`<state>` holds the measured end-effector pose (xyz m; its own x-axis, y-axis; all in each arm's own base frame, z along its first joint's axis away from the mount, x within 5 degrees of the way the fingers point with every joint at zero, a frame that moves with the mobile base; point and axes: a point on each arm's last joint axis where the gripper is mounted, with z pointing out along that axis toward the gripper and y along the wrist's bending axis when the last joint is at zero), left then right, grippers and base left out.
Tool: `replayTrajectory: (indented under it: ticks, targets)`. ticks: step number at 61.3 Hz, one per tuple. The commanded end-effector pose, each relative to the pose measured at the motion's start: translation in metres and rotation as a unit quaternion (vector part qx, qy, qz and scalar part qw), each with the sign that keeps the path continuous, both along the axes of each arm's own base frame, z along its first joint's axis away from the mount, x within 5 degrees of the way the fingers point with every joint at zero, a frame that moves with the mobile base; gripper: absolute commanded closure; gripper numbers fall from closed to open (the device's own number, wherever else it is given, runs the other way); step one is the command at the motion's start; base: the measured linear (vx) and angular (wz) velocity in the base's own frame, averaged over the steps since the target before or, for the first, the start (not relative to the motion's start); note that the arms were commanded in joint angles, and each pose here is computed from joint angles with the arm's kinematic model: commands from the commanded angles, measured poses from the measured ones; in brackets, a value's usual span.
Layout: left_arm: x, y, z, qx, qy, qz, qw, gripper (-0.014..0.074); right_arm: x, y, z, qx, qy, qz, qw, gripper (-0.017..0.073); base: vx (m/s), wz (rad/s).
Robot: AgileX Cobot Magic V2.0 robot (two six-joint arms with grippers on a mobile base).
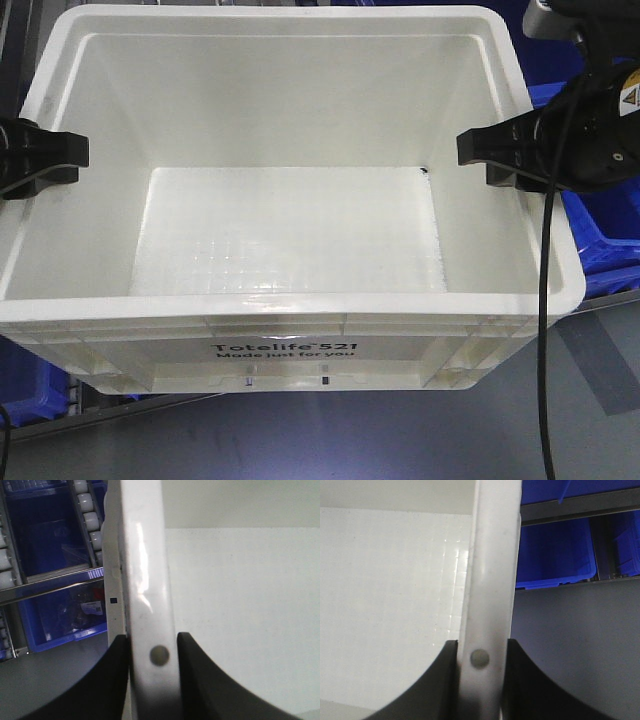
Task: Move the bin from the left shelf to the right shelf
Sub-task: 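Lift the tote off the shelf with both grippers, then hold the tote with both grippers while the base drives away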
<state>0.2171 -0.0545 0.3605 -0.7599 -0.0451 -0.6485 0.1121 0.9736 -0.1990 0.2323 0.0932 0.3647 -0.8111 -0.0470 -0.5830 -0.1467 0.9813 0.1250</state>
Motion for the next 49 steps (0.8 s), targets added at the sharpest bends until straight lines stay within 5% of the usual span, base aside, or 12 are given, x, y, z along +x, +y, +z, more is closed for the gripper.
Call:
replayTrajectory:
  ticks: [1, 49]
  targets:
    - [-0.0036, 0.0004, 0.0301, -0.003, -0.098, -0.013, 0.995, 0.0486, 0.0015, -0.0071, 0.0276, -0.008, -0.098, 0.008, 0.995, 0.0559, -0.05, -0.22]
    - [-0.0036, 0.0004, 0.0301, -0.003, -0.098, -0.013, 0.995, 0.0486, 0.0015, -0.0071, 0.0276, -0.008, -0.098, 0.008, 0.995, 0.0559, -0.06, -0.33]
